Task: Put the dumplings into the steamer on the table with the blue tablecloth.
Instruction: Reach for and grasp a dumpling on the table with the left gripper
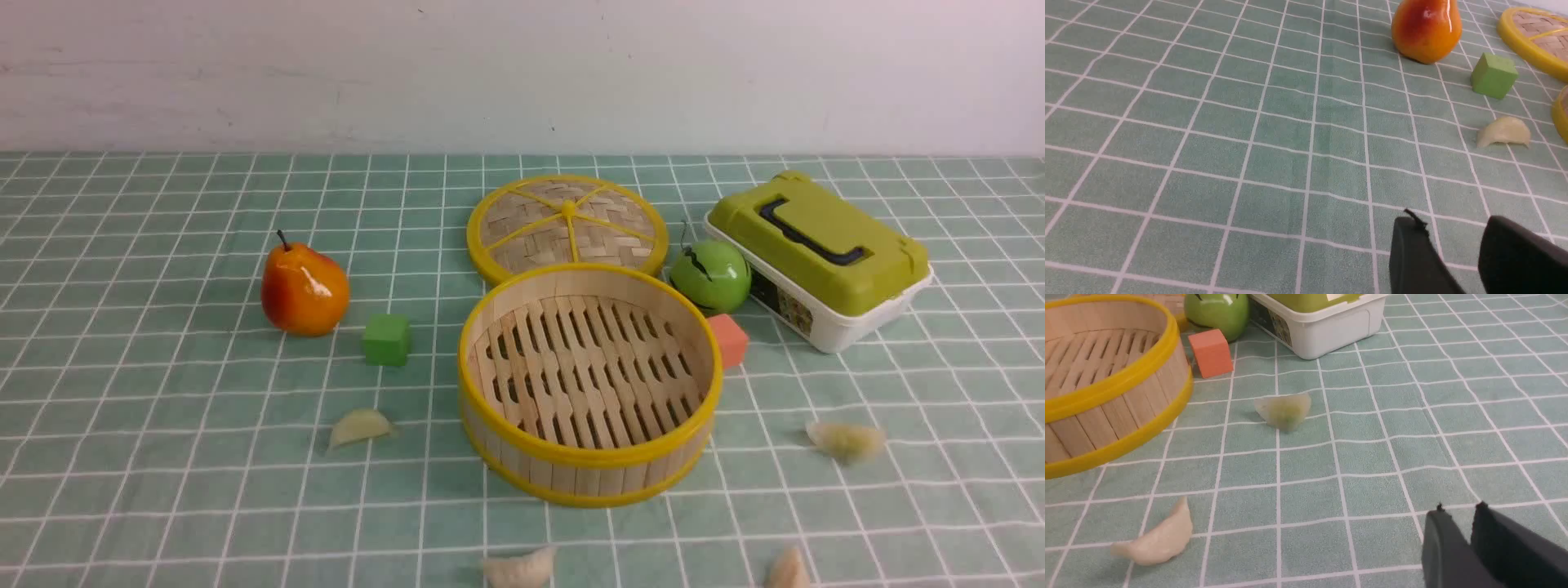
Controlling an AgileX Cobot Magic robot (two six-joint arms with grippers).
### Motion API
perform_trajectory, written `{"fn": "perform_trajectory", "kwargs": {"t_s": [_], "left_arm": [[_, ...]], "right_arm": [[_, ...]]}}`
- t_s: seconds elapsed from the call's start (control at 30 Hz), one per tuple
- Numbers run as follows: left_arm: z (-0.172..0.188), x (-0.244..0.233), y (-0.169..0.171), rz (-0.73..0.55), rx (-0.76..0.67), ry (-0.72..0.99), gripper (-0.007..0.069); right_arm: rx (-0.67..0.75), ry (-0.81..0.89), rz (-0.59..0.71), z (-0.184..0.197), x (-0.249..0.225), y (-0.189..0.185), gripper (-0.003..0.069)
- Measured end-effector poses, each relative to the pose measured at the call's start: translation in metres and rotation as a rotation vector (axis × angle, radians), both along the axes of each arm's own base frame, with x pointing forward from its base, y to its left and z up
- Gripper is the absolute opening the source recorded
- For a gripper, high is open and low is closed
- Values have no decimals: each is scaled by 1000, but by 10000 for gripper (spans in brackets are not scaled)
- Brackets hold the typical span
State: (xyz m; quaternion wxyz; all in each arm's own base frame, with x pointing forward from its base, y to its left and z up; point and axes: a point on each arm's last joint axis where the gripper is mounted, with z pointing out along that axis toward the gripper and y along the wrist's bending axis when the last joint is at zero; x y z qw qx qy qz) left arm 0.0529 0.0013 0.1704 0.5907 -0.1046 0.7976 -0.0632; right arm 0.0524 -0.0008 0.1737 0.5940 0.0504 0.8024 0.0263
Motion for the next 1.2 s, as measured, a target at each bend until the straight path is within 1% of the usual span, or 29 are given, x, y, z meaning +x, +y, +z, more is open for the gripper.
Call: {"fn": "perform_trajectory", "kwargs": {"t_s": [1.2], "left_arm": [[0,0,0,0,0,0,237]], "right_arm": [[10,0,1,0,0,0,114]]}}
